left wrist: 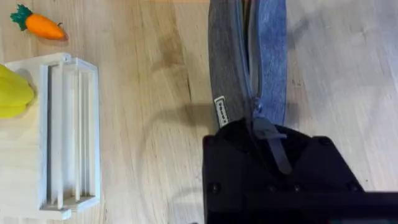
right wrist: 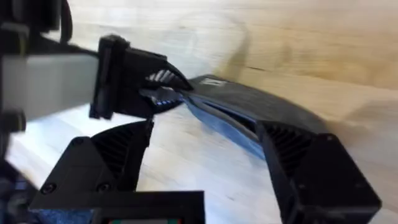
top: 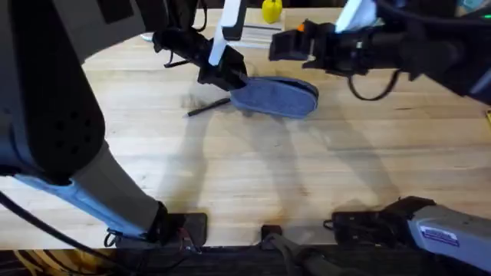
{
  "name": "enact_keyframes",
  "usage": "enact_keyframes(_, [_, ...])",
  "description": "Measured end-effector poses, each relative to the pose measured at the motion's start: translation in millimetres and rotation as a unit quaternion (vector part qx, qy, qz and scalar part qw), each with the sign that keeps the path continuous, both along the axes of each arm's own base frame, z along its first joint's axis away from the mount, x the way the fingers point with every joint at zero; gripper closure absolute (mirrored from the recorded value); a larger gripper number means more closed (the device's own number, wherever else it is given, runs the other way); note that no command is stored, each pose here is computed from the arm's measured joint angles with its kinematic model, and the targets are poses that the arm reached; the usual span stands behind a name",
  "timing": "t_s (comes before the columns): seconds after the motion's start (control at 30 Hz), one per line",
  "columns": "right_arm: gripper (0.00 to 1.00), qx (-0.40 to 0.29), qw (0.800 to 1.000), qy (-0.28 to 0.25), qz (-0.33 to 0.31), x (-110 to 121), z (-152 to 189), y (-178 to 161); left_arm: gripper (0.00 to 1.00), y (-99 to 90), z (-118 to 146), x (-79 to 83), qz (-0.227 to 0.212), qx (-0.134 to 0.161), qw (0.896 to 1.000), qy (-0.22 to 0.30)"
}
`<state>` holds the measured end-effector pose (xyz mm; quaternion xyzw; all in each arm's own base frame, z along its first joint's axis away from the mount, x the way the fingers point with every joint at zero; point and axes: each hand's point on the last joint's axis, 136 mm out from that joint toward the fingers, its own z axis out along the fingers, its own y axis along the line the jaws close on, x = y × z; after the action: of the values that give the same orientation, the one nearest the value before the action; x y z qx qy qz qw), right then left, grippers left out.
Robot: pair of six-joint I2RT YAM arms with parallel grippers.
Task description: Unzip the bag, pick up the pens from the table one at a time and place them inside, then zip the bag closed.
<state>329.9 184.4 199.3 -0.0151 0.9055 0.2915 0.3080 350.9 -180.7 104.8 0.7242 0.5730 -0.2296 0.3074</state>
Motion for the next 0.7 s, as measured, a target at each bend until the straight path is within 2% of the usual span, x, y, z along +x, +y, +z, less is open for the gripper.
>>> enact_keyframes(0.13, [0.007,-0.041,0.998,-0.036,0.028,-13.3,12.4,-15.5,0.948,0.0,0.0,-0.2,0.000,0.000,1.000,0.001])
enact_keyframes(0.17, [0.007,-0.048,0.997,-0.041,0.034,-16.0,13.7,-16.8,0.903,0.0,0.1,-0.2,-0.001,0.000,1.000,-0.001])
enact_keyframes(0.2, [0.007,-0.054,0.997,-0.045,0.040,-18.5,14.8,-17.9,0.791,-0.4,0.4,-0.2,-0.002,-0.002,1.000,-0.001])
enact_keyframes(0.3, [0.007,-0.067,0.995,-0.050,0.054,-22.3,14.1,-19.3,0.323,-1.7,0.9,-0.7,-0.003,-0.004,1.000,-0.001])
enact_keyframes(0.37, [0.007,-0.071,0.994,-0.053,0.059,-22.6,13.6,-19.5,0.053,-2.7,1.5,-1.2,-0.003,-0.006,1.000,0.001])
enact_keyframes(0.43, [0.007,-0.073,0.994,-0.055,0.062,-22.8,13.7,-19.2,0.011,-3.1,1.8,-1.7,-0.004,-0.007,1.000,0.002])
enact_keyframes(0.7, [0.007,-0.078,0.985,-0.081,0.127,-30.5,16.1,-8.7,0.008,-2.5,2.3,2.4,-0.002,-0.008,1.000,-0.008])
